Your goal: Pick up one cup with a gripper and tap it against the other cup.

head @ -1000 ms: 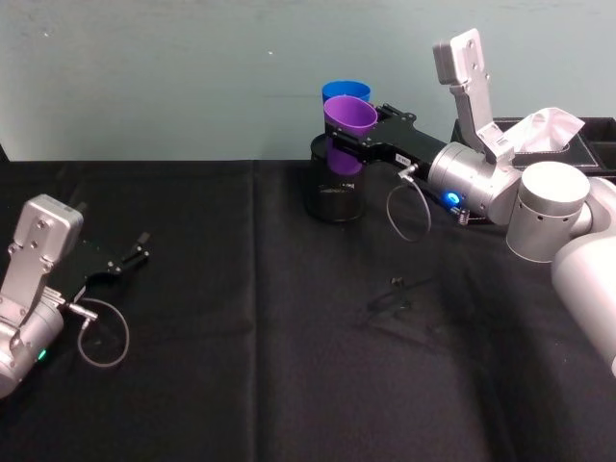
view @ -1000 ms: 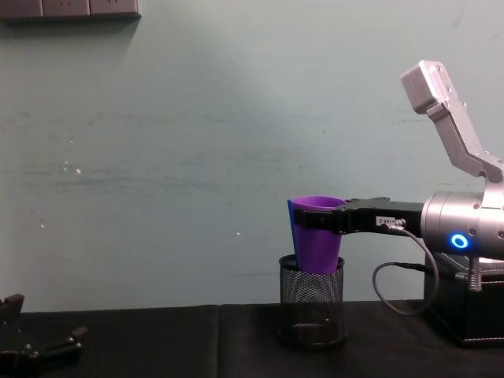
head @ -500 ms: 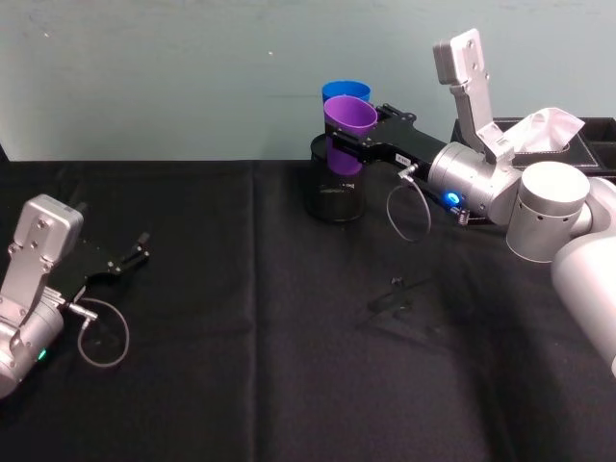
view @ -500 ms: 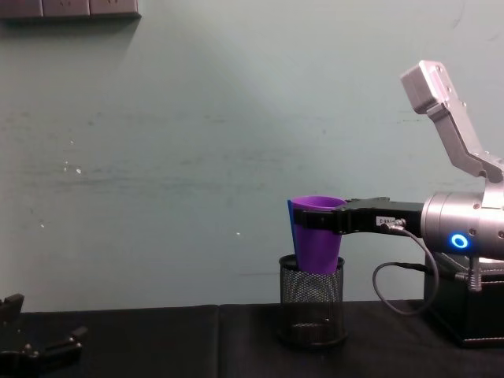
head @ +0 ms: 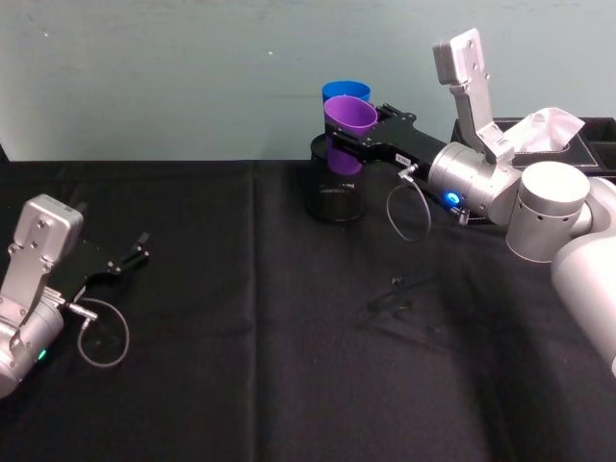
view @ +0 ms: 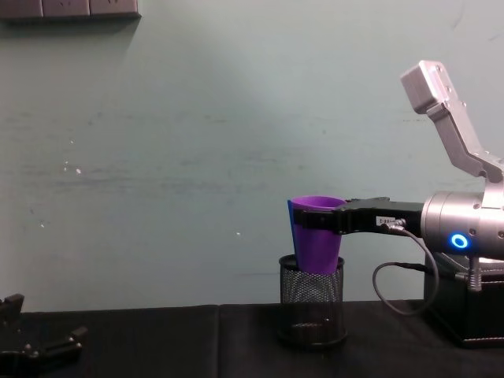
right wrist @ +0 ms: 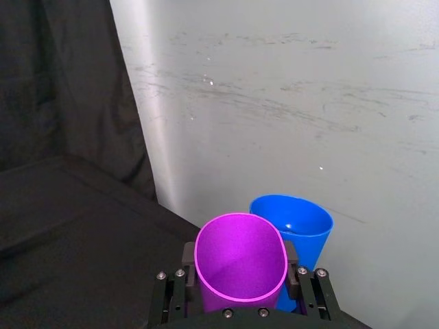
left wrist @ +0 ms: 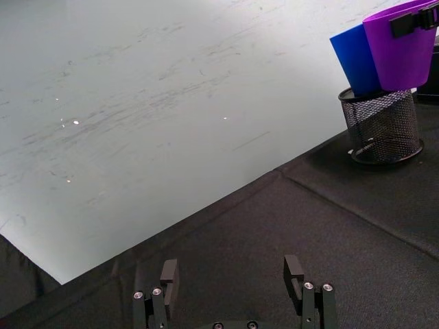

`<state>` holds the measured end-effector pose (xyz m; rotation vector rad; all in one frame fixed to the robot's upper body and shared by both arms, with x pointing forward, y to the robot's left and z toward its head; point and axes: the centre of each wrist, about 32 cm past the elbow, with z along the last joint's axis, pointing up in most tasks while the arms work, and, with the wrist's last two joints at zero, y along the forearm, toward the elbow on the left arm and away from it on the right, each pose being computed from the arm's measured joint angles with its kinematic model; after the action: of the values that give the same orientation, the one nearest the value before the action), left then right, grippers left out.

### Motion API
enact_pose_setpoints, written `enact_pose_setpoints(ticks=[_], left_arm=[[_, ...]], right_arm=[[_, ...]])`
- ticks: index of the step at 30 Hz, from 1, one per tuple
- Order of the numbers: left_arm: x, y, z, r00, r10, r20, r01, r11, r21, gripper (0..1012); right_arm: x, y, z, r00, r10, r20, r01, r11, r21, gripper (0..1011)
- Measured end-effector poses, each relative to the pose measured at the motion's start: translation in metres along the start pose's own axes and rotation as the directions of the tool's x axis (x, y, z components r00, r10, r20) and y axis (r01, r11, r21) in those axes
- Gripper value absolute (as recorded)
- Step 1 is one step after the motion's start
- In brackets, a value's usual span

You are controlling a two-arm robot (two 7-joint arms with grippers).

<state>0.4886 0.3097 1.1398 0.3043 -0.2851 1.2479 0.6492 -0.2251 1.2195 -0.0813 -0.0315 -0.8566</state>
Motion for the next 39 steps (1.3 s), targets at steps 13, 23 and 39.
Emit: enact_pose_setpoints(ticks=[13, 23, 39], left_arm=[[0.0000, 0.0000, 0.0000, 1.0000, 0.000, 0.000, 0.000, 1.0000, 0.000, 1000], [0.0000, 0.0000, -0.0001, 1.0000, 0.000, 0.000, 0.000, 1.0000, 0.000, 1000], [0.0000, 0.0000, 0.0000, 1.0000, 0.000, 0.000, 0.000, 1.0000, 0.000, 1000]], right_arm=[[0.0000, 0.0000, 0.0000, 1.000, 0.000, 0.000, 0.000, 1.000, 0.000, 722], [0.0000, 0.0000, 0.0000, 1.000, 0.000, 0.000, 0.000, 1.000, 0.000, 722], [0.0000, 0.0000, 0.0000, 1.000, 0.000, 0.000, 0.000, 1.000, 0.000, 722]])
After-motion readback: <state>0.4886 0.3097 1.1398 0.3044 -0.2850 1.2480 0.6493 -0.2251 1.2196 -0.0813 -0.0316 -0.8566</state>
